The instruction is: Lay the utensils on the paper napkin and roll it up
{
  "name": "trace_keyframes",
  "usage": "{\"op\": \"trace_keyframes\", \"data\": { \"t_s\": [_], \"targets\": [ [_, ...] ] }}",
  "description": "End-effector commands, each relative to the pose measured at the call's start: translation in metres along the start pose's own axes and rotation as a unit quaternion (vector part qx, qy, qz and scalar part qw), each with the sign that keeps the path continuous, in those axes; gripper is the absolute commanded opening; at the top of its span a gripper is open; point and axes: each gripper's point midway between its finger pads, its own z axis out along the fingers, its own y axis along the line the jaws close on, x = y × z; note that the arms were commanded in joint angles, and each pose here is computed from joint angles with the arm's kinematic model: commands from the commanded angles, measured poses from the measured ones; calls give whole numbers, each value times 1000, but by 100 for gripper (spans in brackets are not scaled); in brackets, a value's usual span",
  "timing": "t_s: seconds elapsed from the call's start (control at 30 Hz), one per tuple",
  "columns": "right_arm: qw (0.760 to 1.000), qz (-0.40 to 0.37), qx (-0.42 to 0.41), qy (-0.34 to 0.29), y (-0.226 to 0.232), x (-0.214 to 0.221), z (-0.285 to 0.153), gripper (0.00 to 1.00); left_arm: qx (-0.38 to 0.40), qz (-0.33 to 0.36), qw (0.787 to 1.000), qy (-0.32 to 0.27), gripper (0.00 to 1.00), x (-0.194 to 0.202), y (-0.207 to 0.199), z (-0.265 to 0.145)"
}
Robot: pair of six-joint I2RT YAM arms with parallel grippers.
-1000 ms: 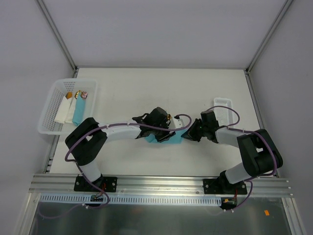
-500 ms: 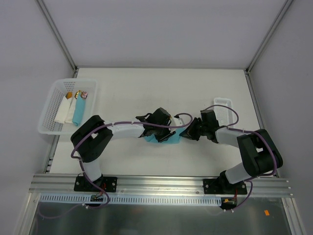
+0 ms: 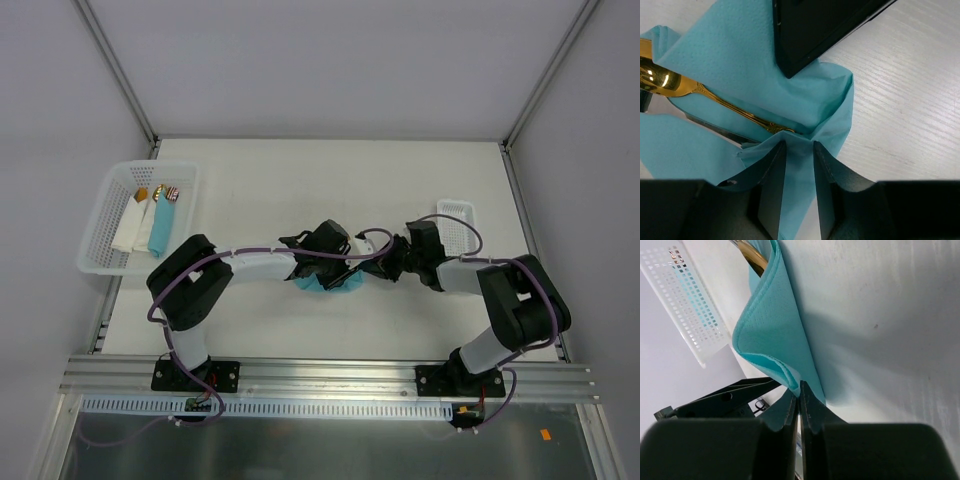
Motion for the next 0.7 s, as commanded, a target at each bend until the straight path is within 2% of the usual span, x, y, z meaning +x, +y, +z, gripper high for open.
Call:
{"op": "trace_keyframes", "data": {
  "t_s": [0.0, 0.13, 0.17, 0.27, 0.5, 0.67],
  "targets": [
    [999, 19, -47, 10, 25, 1, 4, 6, -5, -12, 1000, -3, 28, -6, 4, 1],
    [999, 34, -38, 13, 19, 5, 6, 23, -4, -18, 1000, -2, 28, -6, 4, 1],
    [999, 34, -36, 13, 16, 5, 6, 30, -4, -21, 1000, -3, 28, -6, 5, 1],
    [999, 37, -26, 11, 4, 9, 2, 38, -5, -25, 1000, -3, 28, -6, 7, 1],
    [999, 39, -26, 14, -13, 19, 1, 41, -5, -32, 999, -2, 28, -4, 9, 0],
    [999, 34, -8, -4, -28, 18, -2, 49, -3, -34, 999, -4, 28, -5, 9, 0]
  ]
}}
